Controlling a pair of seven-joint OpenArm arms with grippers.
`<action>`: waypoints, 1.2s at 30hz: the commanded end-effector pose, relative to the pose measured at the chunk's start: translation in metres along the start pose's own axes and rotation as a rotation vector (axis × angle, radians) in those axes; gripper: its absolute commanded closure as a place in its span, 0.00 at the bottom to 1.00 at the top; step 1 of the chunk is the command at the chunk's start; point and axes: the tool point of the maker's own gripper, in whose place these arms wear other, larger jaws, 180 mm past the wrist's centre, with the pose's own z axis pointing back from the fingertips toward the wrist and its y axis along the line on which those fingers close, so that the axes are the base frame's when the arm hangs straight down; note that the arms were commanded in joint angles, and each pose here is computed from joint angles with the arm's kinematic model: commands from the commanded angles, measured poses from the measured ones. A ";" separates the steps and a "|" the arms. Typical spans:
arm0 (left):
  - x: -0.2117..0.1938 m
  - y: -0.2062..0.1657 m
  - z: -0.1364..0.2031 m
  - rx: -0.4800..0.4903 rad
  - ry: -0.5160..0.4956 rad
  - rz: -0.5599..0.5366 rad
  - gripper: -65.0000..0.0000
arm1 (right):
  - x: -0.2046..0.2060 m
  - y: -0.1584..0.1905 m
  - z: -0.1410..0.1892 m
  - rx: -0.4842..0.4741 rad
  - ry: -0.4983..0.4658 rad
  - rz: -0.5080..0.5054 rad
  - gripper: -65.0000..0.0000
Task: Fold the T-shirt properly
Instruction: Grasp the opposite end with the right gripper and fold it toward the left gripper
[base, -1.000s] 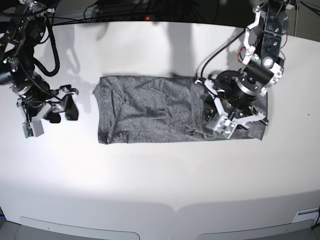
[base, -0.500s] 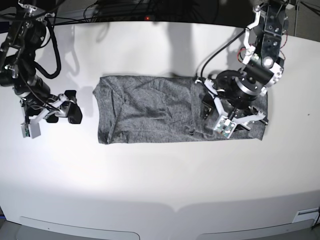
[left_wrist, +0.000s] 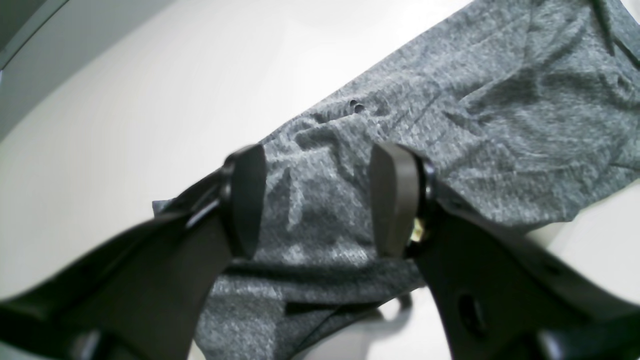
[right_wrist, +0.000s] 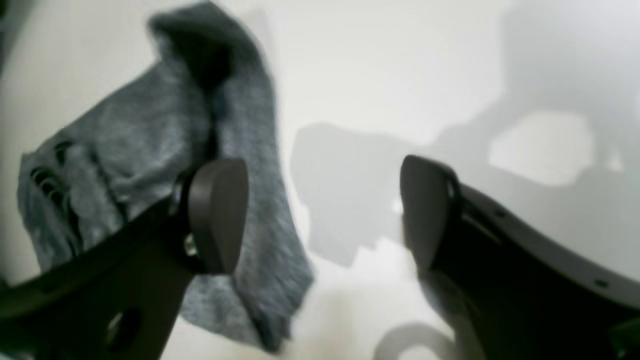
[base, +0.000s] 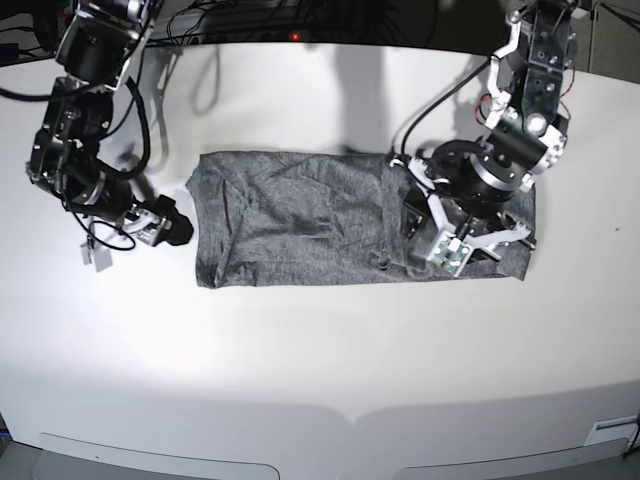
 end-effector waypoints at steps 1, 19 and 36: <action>0.014 0.005 0.002 0.015 -0.046 -0.003 0.50 | 0.001 0.008 -0.002 0.024 0.006 0.020 0.28; -0.004 0.005 0.002 0.016 0.054 -0.004 0.50 | -0.031 0.091 -0.045 0.201 0.181 0.189 0.72; -0.056 0.119 0.040 0.440 0.286 -0.091 0.50 | 0.031 0.226 -0.059 0.505 0.127 0.324 1.00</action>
